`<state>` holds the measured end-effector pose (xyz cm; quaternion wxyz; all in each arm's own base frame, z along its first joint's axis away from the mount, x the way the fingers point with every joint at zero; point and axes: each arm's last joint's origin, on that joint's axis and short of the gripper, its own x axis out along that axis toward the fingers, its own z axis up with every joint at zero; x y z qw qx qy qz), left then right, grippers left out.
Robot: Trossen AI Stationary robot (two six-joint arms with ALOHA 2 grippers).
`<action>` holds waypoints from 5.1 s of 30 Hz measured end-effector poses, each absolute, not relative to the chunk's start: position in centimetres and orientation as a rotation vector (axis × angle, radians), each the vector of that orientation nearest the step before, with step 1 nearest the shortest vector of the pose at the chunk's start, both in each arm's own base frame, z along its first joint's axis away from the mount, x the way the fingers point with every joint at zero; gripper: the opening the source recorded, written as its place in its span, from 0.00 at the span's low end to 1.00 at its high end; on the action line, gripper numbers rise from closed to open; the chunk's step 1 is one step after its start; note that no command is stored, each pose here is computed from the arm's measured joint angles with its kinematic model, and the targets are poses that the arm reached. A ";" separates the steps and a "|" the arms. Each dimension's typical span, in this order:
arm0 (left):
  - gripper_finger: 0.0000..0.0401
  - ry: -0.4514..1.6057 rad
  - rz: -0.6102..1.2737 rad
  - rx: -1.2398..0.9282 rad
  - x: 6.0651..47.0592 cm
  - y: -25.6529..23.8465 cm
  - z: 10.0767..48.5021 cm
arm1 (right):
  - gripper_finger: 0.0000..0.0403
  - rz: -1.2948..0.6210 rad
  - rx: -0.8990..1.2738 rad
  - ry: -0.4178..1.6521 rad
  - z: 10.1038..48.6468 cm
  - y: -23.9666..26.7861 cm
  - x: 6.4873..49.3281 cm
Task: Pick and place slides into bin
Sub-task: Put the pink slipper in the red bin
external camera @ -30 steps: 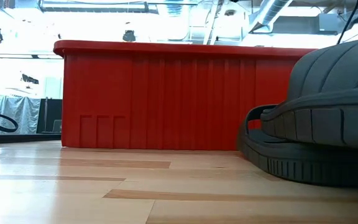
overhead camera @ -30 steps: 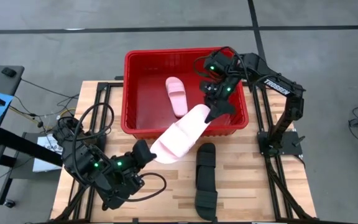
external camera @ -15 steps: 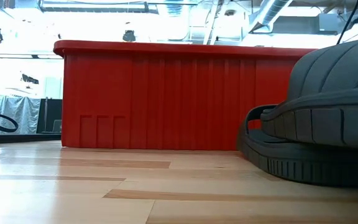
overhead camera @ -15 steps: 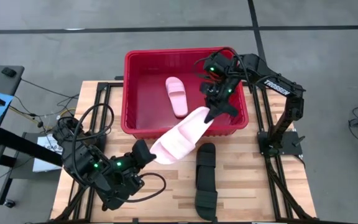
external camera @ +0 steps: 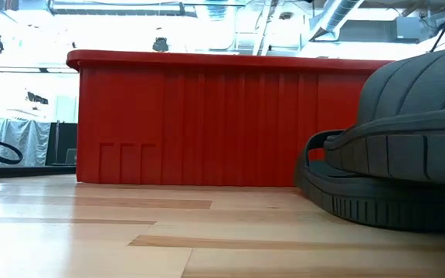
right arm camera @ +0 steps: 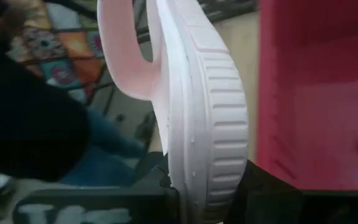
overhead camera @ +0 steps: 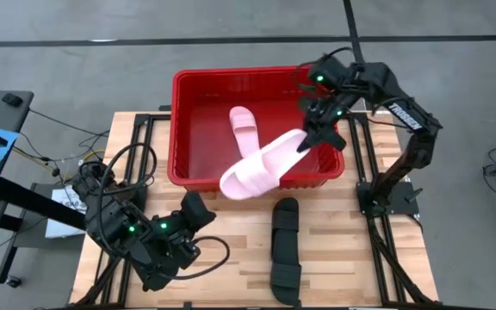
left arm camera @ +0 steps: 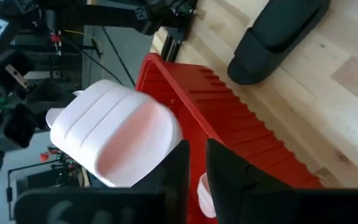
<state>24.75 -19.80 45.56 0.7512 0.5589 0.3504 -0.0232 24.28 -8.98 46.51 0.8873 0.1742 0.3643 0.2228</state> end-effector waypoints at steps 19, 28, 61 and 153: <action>0.11 0.641 0.452 1.068 25.4 -18.3 46.4 | 0.12 -0.344 0.124 0.037 56.4 -7.4 19.8; 0.11 0.512 0.708 0.956 25.7 -17.3 46.9 | 0.12 -0.355 0.122 -0.068 50.8 -6.2 21.8; 0.08 0.272 1.021 0.462 28.2 -12.9 47.8 | 0.12 -0.129 0.166 -0.565 36.6 -3.3 18.8; 0.29 0.135 0.419 0.405 24.6 0.2 54.2 | 0.11 -0.077 0.116 -0.333 34.1 -1.7 21.2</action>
